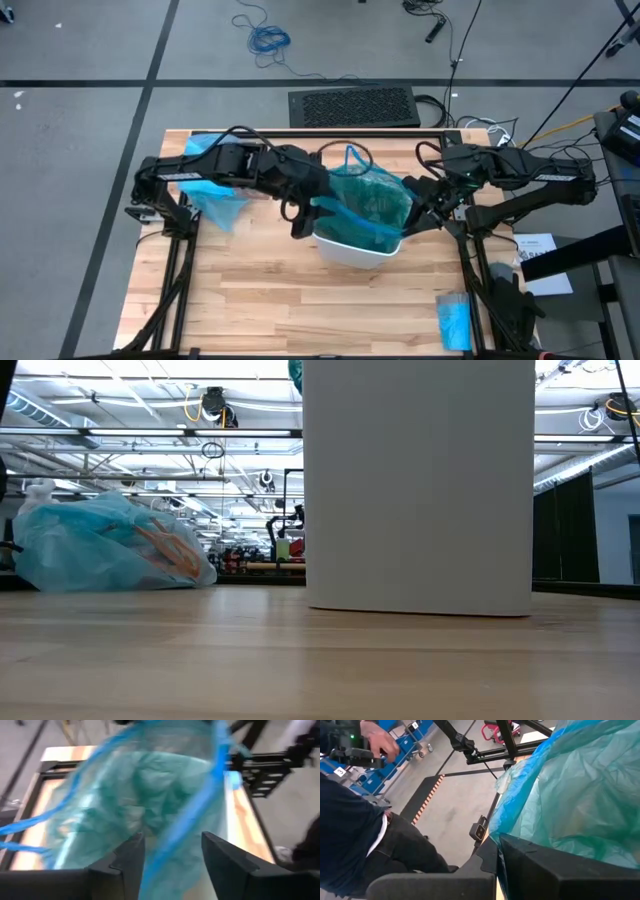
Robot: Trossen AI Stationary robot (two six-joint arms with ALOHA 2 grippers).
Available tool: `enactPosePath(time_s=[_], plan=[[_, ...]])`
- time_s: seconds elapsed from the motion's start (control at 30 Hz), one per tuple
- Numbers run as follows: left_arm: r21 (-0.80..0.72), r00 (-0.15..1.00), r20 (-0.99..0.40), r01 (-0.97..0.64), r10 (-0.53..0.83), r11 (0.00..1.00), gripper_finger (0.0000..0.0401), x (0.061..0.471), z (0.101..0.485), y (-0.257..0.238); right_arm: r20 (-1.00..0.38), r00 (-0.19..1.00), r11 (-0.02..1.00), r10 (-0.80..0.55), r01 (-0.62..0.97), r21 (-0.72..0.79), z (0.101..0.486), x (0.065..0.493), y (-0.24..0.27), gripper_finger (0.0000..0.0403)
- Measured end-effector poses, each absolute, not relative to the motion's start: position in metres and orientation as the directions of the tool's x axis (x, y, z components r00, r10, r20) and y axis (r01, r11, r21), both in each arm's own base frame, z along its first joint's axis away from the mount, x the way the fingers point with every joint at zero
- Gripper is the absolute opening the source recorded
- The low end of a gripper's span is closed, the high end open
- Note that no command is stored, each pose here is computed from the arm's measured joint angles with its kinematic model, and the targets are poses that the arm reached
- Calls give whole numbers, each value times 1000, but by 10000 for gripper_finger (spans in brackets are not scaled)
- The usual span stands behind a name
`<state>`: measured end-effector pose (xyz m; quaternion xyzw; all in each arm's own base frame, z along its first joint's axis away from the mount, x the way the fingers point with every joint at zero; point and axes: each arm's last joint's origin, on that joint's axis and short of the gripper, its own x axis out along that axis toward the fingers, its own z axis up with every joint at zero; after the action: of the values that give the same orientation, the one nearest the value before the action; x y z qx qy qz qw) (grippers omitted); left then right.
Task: Place trash/remove bag and relplace
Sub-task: Insert the new blue trash bag into the white trash bin
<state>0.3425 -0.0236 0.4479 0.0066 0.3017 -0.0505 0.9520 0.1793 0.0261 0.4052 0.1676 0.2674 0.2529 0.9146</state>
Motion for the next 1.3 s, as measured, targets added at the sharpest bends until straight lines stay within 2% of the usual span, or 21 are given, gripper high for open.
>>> enactPosePath(time_s=[0.23,0.4,0.5,0.67,0.7,1.1,1.3], plan=[[8,800,-599,54,-38,999,208,349,441,-17,-406,727,815,553,-373,443,405,179,26,0],[-39,778,-617,119,-118,992,198,356,433,-24,-411,716,809,564,-380,448,404,178,29,0],[-39,781,-609,143,-137,989,157,355,434,-32,-412,707,802,575,-391,451,404,178,32,0],[-69,788,-593,155,-165,986,30,347,442,-40,-418,689,793,592,-406,454,404,177,36,0],[-87,789,-590,145,-168,986,16,346,443,-42,-423,683,792,595,-408,455,403,176,37,0],[-140,776,-601,134,-191,981,1,343,440,-73,-457,638,780,619,-435,449,399,176,47,0],[-180,720,-667,92,-190,979,1,346,427,-80,-597,595,842,539,-365,396,382,185,55,0]])
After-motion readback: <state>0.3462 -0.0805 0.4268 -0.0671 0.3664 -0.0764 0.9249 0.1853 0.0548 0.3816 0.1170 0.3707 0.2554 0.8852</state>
